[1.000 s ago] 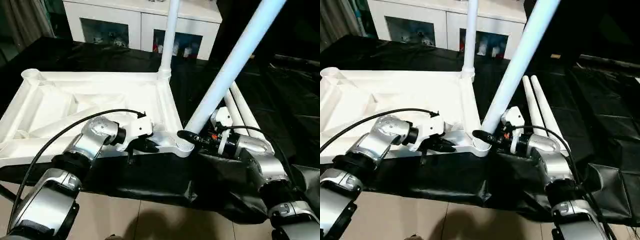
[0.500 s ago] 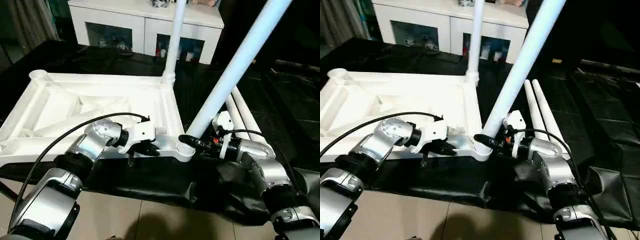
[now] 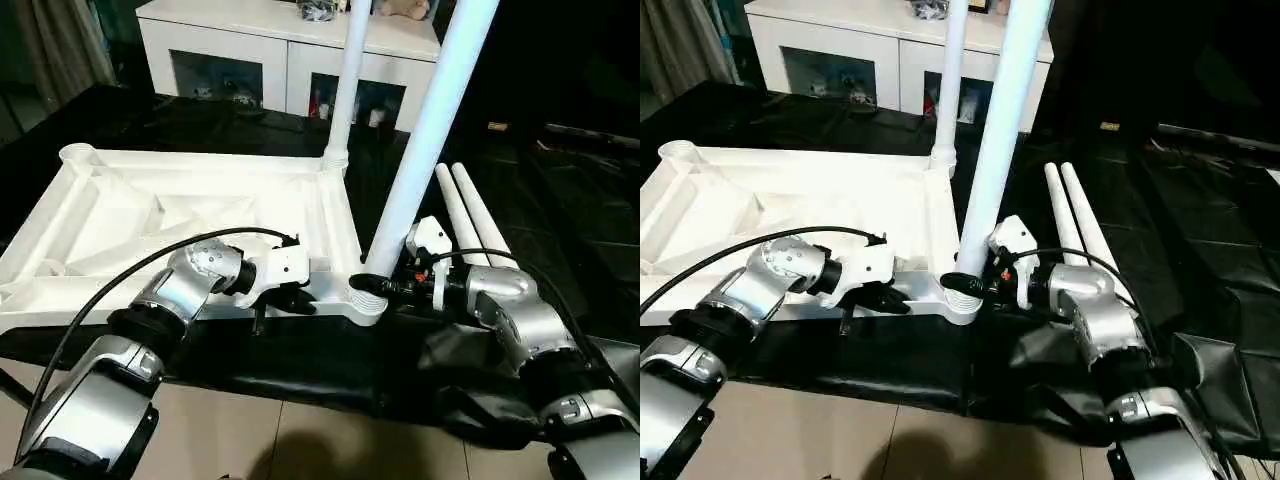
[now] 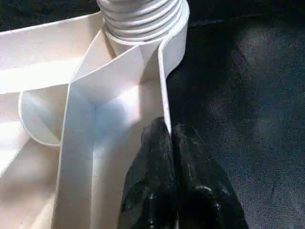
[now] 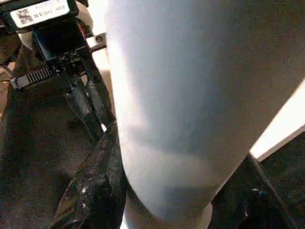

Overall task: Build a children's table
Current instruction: Insert table leg to table base

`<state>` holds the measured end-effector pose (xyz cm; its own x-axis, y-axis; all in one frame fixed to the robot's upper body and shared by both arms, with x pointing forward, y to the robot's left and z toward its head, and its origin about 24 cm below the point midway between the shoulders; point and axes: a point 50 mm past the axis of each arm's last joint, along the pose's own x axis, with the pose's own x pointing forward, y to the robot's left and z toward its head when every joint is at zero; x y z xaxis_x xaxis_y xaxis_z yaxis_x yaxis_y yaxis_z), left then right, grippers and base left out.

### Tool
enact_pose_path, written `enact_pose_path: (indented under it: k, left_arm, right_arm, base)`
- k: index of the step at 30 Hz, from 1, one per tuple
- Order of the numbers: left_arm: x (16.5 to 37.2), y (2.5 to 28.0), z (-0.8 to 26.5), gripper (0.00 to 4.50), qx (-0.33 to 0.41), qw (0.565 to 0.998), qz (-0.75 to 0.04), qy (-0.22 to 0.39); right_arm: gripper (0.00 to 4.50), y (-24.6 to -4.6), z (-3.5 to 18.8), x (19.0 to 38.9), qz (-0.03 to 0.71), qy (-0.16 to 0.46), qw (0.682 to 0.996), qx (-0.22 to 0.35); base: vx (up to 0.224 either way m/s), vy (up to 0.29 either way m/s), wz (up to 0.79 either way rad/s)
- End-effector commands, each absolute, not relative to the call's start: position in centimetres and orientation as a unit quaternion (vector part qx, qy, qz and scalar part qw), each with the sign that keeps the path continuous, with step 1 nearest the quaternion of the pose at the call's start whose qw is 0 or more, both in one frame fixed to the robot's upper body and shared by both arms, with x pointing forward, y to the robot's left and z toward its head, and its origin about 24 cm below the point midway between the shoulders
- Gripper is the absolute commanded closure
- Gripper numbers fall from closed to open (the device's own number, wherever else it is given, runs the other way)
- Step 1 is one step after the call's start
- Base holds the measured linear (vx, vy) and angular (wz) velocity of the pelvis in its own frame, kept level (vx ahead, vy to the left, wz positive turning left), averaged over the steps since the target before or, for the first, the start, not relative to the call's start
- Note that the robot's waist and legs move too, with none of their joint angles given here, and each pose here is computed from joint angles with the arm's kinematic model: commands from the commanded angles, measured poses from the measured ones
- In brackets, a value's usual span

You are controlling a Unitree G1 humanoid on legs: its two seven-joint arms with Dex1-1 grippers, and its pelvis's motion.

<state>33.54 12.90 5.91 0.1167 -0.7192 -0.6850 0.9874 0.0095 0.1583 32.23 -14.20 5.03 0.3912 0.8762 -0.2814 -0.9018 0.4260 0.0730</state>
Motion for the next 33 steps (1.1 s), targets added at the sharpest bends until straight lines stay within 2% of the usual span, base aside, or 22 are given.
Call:
enact_pose_path:
  k: [1, 9, 16, 22, 23, 24, 28, 31, 33]
  left_arm:
    - [33.6, 12.9, 6.0, 4.5, 0.347, 0.651, -0.637, 0.224]
    - [33.6, 13.3, 6.0, 4.5, 0.349, 0.651, -0.634, 0.228]
    - [33.7, 13.6, 6.0, 4.5, 0.345, 0.65, -0.635, 0.235]
    - [33.8, 13.5, 5.7, 4.5, 0.33, 0.661, -0.625, 0.252]
    - [34.0, 13.4, 5.6, 4.5, 0.32, 0.671, -0.614, 0.265]
    - [34.0, 13.4, 5.6, 4.5, 0.32, 0.671, -0.614, 0.265]
    - [34.3, 13.0, 5.3, 4.5, 0.307, 0.69, -0.589, 0.288]
    - [34.6, 11.8, 4.6, 4.5, 0.302, 0.708, -0.557, 0.311]
    - [34.7, 11.0, 4.1, 4.5, 0.297, 0.718, -0.539, 0.325]
  right_arm:
    - [2.64, -16.5, -0.7, 29.6, 0.504, 0.3, 0.807, -0.061]
    - [2.64, -16.3, -0.6, 29.6, 0.509, 0.293, 0.807, -0.06]
    - [2.64, -15.9, -0.7, 29.9, 0.495, 0.282, 0.82, -0.06]
    - [2.64, -15.9, -1.0, 30.9, 0.416, 0.284, 0.862, -0.055]
    - [2.64, -15.9, -1.2, 31.2, 0.379, 0.286, 0.879, -0.043]
    - [2.64, -15.9, -1.2, 31.2, 0.379, 0.286, 0.879, -0.042]
    - [2.64, -15.6, -2.0, 31.4, 0.299, 0.305, 0.904, -0.012]
    - [2.64, -14.7, -2.8, 31.8, 0.218, 0.318, 0.923, 0.002]
    - [2.64, -14.0, -2.8, 32.2, 0.192, 0.32, 0.928, 0.011]
  base:
    - [0.0, 0.0, 0.0]
    - [0.0, 0.0, 0.0]
    - [0.0, 0.0, 0.0]
    - [0.0, 0.0, 0.0]
    - [0.0, 0.0, 0.0]
    - [0.0, 0.0, 0.0]
    - [0.0, 0.0, 0.0]
    - [0.0, 0.0, 0.0]
    - [-0.036, 0.036, -0.18]
